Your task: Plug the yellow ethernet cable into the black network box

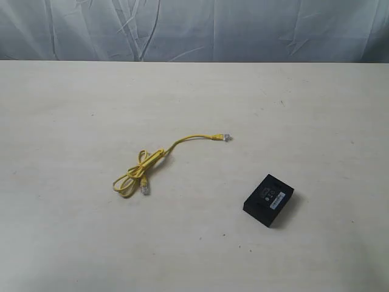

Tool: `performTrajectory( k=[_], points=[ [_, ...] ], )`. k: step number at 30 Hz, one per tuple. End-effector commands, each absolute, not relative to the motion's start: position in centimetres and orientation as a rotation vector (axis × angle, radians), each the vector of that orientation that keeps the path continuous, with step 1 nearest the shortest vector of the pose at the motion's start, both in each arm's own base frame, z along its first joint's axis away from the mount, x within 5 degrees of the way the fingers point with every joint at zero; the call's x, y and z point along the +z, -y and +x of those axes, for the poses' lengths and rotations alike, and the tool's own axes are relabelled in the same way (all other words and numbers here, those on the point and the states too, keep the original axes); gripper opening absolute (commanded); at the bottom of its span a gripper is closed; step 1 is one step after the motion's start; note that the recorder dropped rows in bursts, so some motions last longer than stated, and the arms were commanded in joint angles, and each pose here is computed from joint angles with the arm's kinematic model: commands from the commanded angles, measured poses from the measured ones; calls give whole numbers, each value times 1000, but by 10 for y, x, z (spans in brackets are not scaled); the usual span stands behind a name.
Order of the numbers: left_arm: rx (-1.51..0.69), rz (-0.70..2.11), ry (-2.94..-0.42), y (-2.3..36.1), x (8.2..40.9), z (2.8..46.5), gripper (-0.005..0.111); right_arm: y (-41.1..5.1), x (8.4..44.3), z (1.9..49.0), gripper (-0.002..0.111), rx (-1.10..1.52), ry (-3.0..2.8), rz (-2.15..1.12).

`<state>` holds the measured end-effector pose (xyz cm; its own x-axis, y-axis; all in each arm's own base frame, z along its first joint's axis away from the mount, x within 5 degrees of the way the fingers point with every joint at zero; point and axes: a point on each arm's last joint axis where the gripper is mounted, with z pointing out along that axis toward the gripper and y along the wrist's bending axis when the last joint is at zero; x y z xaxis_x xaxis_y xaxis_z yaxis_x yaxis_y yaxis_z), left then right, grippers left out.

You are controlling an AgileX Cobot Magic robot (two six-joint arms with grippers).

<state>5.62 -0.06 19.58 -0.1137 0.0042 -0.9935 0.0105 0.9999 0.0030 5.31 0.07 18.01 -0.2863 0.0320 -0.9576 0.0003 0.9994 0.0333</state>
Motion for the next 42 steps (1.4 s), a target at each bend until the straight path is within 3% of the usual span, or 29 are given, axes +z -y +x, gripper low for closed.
performTrajectory(
  k=[1,17,20,26,32,36,42],
  points=[
    [-8,-2,-1506,0,211,56,0,0,181,53,-1,25,-1846,26],
    [-50,-53,-1243,-1,234,52,0,0,180,53,-1,25,-1849,26],
    [-80,-82,-1271,-2,236,52,0,0,180,53,-1,25,-1849,26],
    [-15,-6,-1564,0,281,70,0,0,180,53,-1,25,-1849,26],
    [66,132,-1903,2,317,146,0,0,180,53,-1,25,-1849,26],
    [-8,381,-2147,18,317,215,0,0,180,53,-1,25,-1849,26],
    [-163,750,-2237,74,302,307,0,0,181,53,-1,28,-1846,29]
  ],
)
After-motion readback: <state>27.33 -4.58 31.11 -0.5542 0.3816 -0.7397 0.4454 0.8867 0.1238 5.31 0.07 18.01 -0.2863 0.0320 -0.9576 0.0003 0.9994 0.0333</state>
